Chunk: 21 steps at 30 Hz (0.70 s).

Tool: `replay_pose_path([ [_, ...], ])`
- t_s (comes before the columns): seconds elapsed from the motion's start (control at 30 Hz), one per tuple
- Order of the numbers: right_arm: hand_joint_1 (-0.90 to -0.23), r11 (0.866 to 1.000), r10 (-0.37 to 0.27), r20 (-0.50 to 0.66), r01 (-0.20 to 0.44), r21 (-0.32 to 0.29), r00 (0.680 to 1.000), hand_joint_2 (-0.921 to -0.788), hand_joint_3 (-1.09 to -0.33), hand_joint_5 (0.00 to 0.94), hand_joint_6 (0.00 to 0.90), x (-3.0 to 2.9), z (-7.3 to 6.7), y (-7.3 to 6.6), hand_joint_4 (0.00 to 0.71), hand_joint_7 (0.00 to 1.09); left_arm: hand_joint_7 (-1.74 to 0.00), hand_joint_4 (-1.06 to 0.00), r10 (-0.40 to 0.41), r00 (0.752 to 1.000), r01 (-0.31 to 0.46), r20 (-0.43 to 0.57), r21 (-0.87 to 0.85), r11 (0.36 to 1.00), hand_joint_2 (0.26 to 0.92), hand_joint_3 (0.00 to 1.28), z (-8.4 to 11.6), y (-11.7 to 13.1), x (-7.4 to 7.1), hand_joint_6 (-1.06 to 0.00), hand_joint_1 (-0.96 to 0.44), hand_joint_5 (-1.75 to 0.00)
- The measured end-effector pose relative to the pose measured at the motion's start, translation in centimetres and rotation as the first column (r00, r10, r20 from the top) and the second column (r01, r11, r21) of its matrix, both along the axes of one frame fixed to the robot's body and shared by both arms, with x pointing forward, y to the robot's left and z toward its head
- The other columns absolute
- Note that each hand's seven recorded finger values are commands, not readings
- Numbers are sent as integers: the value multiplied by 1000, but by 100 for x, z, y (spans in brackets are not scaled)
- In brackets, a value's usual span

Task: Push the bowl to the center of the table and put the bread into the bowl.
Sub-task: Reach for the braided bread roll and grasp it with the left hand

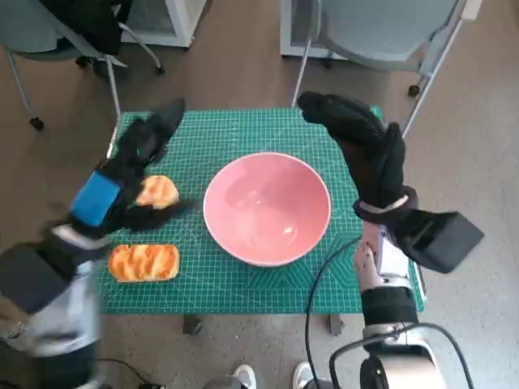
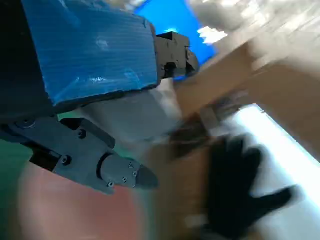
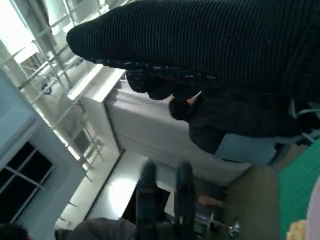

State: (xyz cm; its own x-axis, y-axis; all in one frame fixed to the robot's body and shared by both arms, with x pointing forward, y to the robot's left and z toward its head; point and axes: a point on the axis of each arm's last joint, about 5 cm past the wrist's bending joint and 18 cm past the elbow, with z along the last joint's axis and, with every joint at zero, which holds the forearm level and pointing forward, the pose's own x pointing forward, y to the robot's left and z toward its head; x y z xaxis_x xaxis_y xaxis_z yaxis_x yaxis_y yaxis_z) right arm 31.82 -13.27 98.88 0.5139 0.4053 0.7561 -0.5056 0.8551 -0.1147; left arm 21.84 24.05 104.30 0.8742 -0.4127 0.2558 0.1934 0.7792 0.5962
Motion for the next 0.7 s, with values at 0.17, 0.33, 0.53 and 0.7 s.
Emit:
replay_pose_path([
  [0.17, -656, 1000, 3, 13, -3, 1, 1000, -921, -890, 6, 93, -4, 23, 6, 81, 110, -133, 1, 158, 986, -146, -58, 181, 973, 645, 62, 98, 39, -219, -112, -35, 1],
  [0.33, -657, 1000, 10, 15, -10, 0, 1000, -921, -890, 6, 91, -4, 33, 14, 81, 114, -125, 1, 271, 959, -229, -84, 329, 916, 644, 62, 178, -1, -443, -121, -26, 1],
  [0.53, -654, 1000, 25, -8, -25, 7, 1000, -921, -893, 5, 90, -9, -4, 12, 81, 121, -89, 1, 347, 929, -259, -126, 446, 857, 655, 57, 265, -113, -640, -142, 42, 1],
  [0.7, -654, 999, 38, -14, -38, 9, 999, -921, -893, 3, 91, -10, -13, 33, 79, 128, -57, 1, 385, 904, -255, -185, 490, 834, 663, 49, 230, -164, -647, -165, 69, 1],
])
